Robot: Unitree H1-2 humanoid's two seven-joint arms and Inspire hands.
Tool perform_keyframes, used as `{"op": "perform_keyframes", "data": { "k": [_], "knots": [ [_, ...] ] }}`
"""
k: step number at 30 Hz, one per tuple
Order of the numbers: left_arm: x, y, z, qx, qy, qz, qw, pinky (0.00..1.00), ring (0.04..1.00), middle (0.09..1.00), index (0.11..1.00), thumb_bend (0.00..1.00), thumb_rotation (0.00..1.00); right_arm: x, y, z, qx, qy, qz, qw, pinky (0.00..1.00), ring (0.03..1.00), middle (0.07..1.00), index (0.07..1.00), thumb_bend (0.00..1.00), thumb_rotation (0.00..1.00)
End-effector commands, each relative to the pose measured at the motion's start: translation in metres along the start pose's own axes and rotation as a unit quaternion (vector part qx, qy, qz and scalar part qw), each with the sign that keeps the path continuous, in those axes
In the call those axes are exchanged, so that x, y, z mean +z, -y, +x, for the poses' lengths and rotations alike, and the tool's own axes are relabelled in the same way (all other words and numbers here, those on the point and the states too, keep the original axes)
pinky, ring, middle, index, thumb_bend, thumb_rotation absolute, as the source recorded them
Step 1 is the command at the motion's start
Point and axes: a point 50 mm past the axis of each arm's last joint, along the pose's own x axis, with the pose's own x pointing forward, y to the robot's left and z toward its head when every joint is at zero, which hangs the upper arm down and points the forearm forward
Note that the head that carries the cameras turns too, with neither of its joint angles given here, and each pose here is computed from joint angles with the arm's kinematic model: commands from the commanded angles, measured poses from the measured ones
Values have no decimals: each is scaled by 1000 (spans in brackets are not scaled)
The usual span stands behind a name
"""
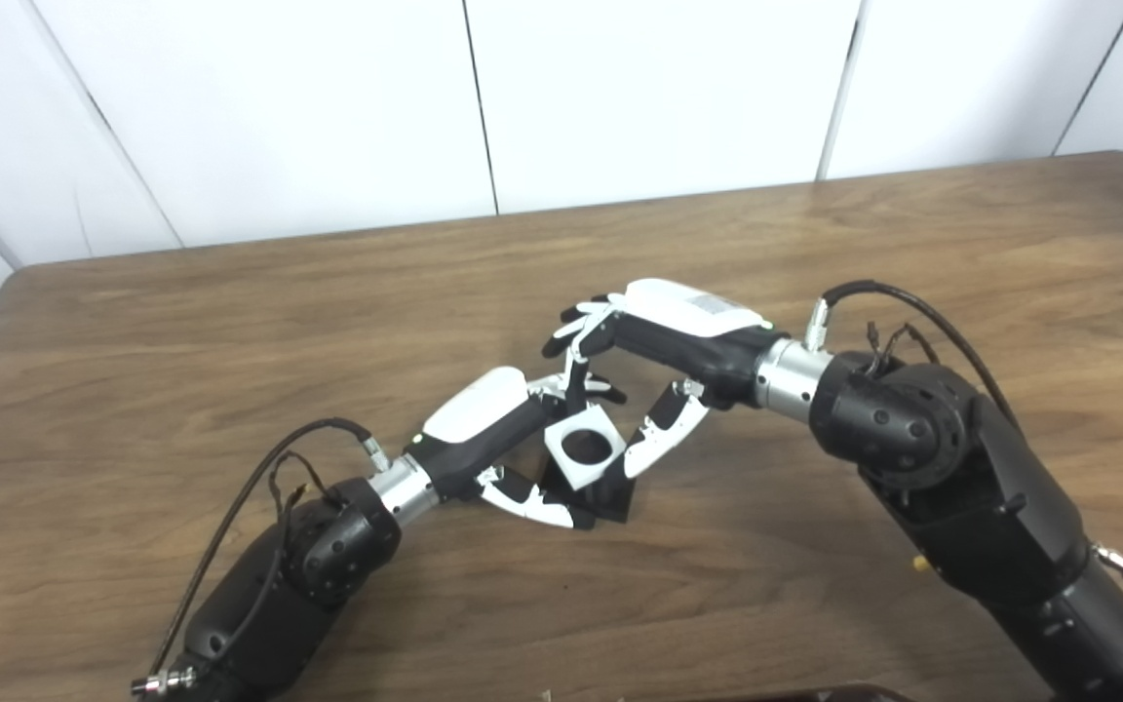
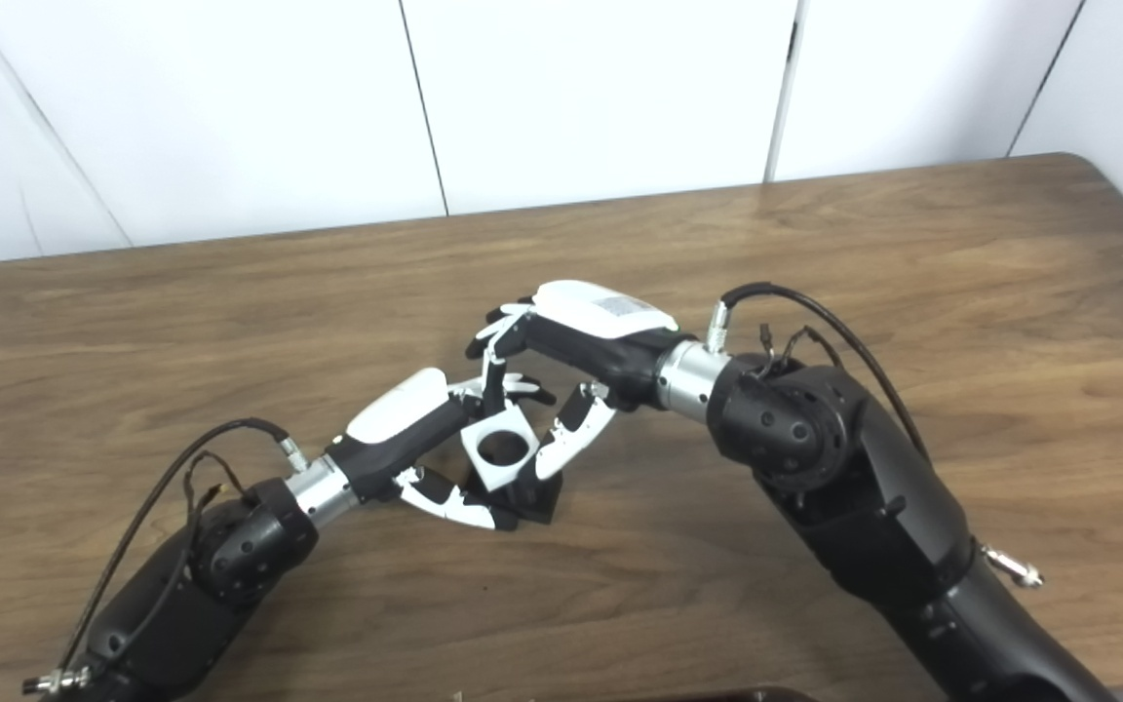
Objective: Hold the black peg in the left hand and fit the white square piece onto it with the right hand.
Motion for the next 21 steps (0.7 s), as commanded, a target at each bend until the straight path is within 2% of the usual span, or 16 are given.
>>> {"op": "perform_keyframes", "data": {
  "k": [1,9,21],
  "knots": [
    [-12,31,-13,-83,-49,12,995,797,899,852,493,520,79,8,23,-1,-21,20,-34,999,1000,951,840,479,518,143],
    [-12,30,-12,-83,-49,13,995,802,898,851,493,520,78,5,24,-4,-17,14,-40,999,1000,951,839,479,518,141],
    [-9,30,-10,-80,-46,14,996,806,895,848,493,520,80,1,14,-3,-15,11,-24,1000,1000,944,835,479,518,143]
  ]
}}
